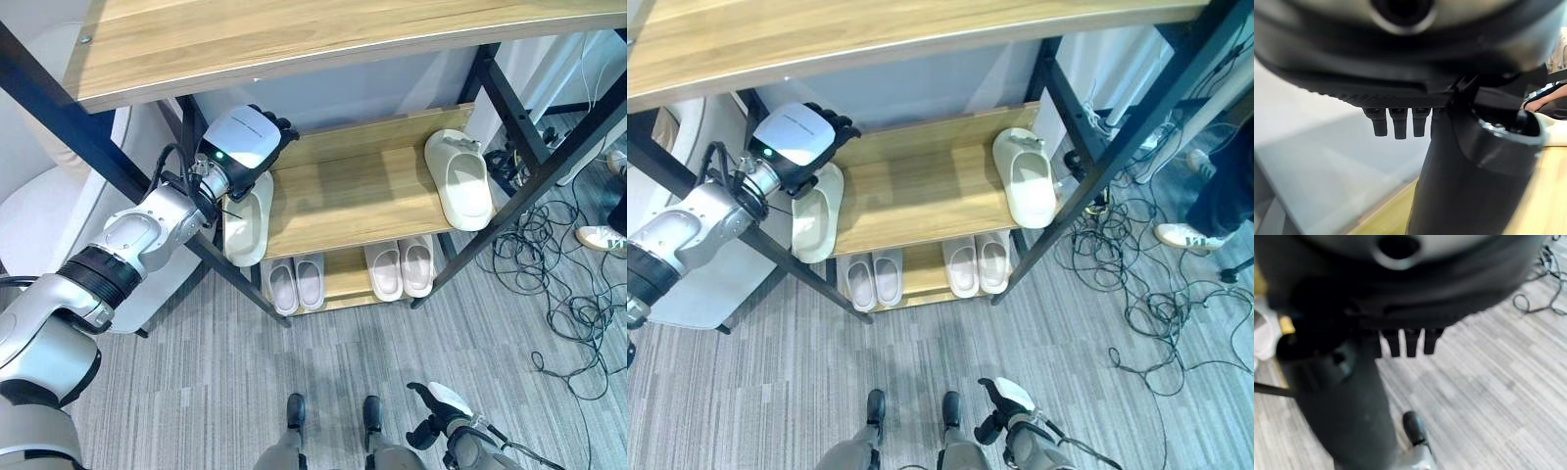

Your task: Arrange the slippers neatly on the shoe rack.

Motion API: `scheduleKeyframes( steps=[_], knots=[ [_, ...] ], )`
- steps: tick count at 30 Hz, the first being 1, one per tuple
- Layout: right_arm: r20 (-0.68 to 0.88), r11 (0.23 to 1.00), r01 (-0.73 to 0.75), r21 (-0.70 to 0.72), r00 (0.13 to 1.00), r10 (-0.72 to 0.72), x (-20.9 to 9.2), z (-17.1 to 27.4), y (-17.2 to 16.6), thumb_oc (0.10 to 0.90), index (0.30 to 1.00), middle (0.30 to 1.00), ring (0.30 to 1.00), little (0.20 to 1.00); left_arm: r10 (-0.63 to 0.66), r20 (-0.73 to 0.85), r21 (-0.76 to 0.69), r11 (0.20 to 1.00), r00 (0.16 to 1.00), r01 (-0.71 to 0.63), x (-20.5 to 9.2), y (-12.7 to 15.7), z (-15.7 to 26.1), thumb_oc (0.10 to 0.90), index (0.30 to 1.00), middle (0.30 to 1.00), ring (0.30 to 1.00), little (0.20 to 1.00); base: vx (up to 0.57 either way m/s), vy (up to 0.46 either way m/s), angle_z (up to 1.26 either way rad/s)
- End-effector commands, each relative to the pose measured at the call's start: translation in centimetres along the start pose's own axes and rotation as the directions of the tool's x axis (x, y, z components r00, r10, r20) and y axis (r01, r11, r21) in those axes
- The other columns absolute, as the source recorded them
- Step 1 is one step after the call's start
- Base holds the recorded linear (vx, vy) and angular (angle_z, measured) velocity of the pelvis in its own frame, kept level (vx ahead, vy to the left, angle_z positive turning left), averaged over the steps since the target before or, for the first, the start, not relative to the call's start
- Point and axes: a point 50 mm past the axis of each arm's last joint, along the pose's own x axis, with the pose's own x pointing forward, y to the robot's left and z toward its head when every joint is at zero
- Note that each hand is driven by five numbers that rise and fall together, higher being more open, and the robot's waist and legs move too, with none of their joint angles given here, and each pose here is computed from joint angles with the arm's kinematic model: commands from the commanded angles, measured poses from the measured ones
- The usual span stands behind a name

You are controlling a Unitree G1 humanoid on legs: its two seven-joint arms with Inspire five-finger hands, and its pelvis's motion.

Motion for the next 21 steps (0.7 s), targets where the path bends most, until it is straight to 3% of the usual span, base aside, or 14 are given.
scheduleKeyframes(
  steps=[1, 8, 21],
  knots=[
    [-0.010, 1.000, 0.023, 0.011, 1.000, -0.023, -0.6, -1.0, -0.2, 0.800, 0.900, 0.900, 0.900, 0.900, 0.135, -0.251, 0.013, 0.991, 0.958, -0.136, -0.3, 3.5, -5.4, 0.800, 0.900, 0.900, 0.900, 0.900, -0.03, -0.022, 0.00],
    [-0.004, 1.000, 0.030, 0.006, 1.000, -0.030, -0.4, -0.8, -0.6, 0.800, 0.900, 0.900, 0.900, 0.900, 0.109, -0.328, 0.004, 0.993, 0.938, -0.114, -0.2, 2.7, -6.3, 0.800, 0.900, 0.900, 0.900, 0.900, -0.01, -0.004, -0.01],
    [-0.016, 0.999, 0.053, 0.013, 0.998, -0.053, -0.7, -1.5, -1.1, 0.800, 0.900, 0.900, 0.900, 0.900, 0.073, -0.313, 0.102, 0.994, 0.947, -0.043, 0.4, 2.7, -6.2, 0.800, 0.900, 0.900, 0.900, 0.900, 0.00, -0.002, -0.05]
  ],
)
